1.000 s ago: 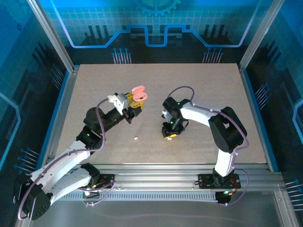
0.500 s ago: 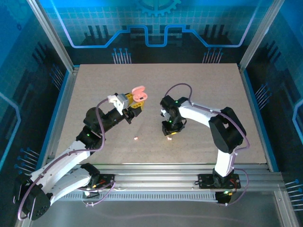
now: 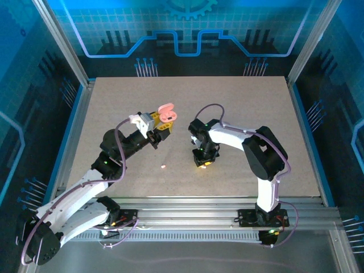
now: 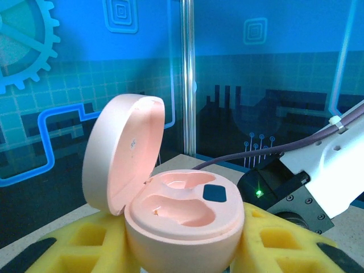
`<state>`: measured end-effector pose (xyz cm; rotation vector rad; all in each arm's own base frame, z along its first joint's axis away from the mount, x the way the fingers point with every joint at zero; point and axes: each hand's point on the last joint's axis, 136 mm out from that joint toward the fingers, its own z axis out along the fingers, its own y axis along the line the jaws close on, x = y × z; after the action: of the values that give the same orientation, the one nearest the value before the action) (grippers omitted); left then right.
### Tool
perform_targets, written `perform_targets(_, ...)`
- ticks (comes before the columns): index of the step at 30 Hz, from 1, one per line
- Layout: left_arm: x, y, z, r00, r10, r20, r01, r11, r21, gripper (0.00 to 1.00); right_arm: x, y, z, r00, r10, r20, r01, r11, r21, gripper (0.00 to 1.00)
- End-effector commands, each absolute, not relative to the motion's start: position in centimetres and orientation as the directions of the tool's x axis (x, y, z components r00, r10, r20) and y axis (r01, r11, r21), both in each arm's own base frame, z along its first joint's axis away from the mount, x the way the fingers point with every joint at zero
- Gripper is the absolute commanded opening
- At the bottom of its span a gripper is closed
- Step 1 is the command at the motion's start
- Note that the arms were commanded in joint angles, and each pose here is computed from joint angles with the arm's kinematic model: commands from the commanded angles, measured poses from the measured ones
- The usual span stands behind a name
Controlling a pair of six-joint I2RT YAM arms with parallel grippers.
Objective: Insert the wireless bluetooth earbuds into the charging case
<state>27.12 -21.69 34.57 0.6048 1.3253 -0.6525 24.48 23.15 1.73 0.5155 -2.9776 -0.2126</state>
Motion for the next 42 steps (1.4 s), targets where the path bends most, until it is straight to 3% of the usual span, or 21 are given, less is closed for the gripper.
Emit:
perform_targets(1,26.4,-21.5,37.2,0.181,-0.136,-0.974,0.739,0.673,0.043,0.31,24.5,23.5,1.7,-0.934,-0.343,0.098,-0.329,0.934,0.137,0.30)
perform_targets(21,26.5,-21.7,37.1,0.170,-0.136,-0.976,0.742,0.670,0.036,0.30,24.3,23.4,1.7,-0.931,-0.349,0.107,-0.334,0.932,0.140,0.23)
perform_targets(26,26.6,-21.7,36.8,0.163,-0.132,-0.978,0.741,0.671,0.033,0.30,24.6,24.8,4.5,-0.929,-0.367,0.038,-0.343,0.897,0.277,0.21)
perform_targets(29,26.8,-21.7,36.7,0.160,-0.129,-0.979,0.735,0.677,0.031,0.30,24.7,26.7,8.0,-0.925,-0.377,-0.045,-0.351,0.804,0.481,0.21)
perform_targets(34,27.3,-21.4,36.2,0.157,-0.106,-0.982,0.713,0.700,0.039,0.30,24.8,29.0,14.9,-0.924,-0.361,-0.127,-0.309,0.508,0.804,0.18)
perform_targets(42,27.9,-21.2,35.2,0.144,-0.074,-0.987,0.692,0.720,0.046,0.30,24.8,29.3,22.3,-0.915,-0.347,-0.206,-0.279,0.175,0.944,0.19)
